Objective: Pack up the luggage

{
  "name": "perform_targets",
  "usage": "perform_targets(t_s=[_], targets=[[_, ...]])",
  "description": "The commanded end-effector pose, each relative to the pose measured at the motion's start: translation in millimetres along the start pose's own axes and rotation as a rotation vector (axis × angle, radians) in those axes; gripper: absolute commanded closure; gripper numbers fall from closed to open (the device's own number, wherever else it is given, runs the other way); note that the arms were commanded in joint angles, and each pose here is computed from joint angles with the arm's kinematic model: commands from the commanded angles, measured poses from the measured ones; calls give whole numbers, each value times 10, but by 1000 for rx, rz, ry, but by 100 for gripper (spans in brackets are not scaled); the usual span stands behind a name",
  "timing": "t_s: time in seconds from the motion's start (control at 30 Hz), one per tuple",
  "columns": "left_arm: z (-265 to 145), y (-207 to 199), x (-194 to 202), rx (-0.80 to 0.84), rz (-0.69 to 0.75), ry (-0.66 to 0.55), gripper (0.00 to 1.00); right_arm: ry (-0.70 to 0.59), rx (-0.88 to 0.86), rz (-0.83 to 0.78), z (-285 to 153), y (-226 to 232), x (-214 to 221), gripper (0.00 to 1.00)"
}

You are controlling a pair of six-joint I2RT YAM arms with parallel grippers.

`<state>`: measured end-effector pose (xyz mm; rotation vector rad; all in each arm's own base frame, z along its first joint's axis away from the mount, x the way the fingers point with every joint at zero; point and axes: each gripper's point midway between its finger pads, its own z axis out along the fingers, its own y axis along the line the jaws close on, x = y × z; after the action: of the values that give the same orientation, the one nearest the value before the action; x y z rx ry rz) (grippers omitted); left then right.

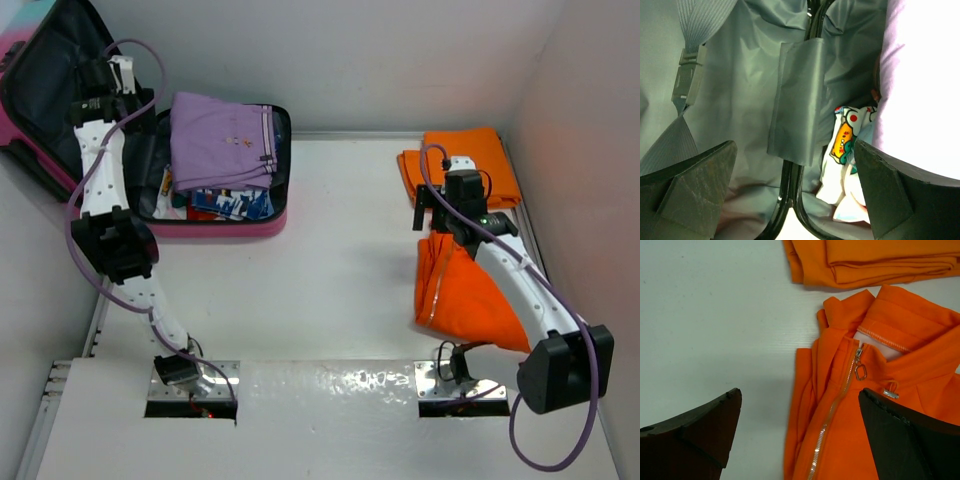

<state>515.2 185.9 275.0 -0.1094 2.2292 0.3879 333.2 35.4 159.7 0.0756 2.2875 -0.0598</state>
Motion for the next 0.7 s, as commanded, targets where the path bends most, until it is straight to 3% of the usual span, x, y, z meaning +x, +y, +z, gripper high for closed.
perform_targets(t_s=[0.0, 0.1, 0.23, 0.5, 0.67], targets=[[-393, 90, -282, -9, -21, -88, 0, -14, 21, -42, -138, -80, -75, 3], [-539, 46, -366, 20, -37, -119, 0, 14, 16, -86, -232, -110, -2, 9], [-665, -4, -391, 46, -48, -129, 0, 114, 60, -134, -204, -213, 222, 1], [-856, -283, -264, 135, -23, -92, 0, 245, 223, -109, -197, -485, 636, 1], [-976, -682, -204, 252, 6, -88, 0, 321, 114, -19, 32, -223, 1021, 3]])
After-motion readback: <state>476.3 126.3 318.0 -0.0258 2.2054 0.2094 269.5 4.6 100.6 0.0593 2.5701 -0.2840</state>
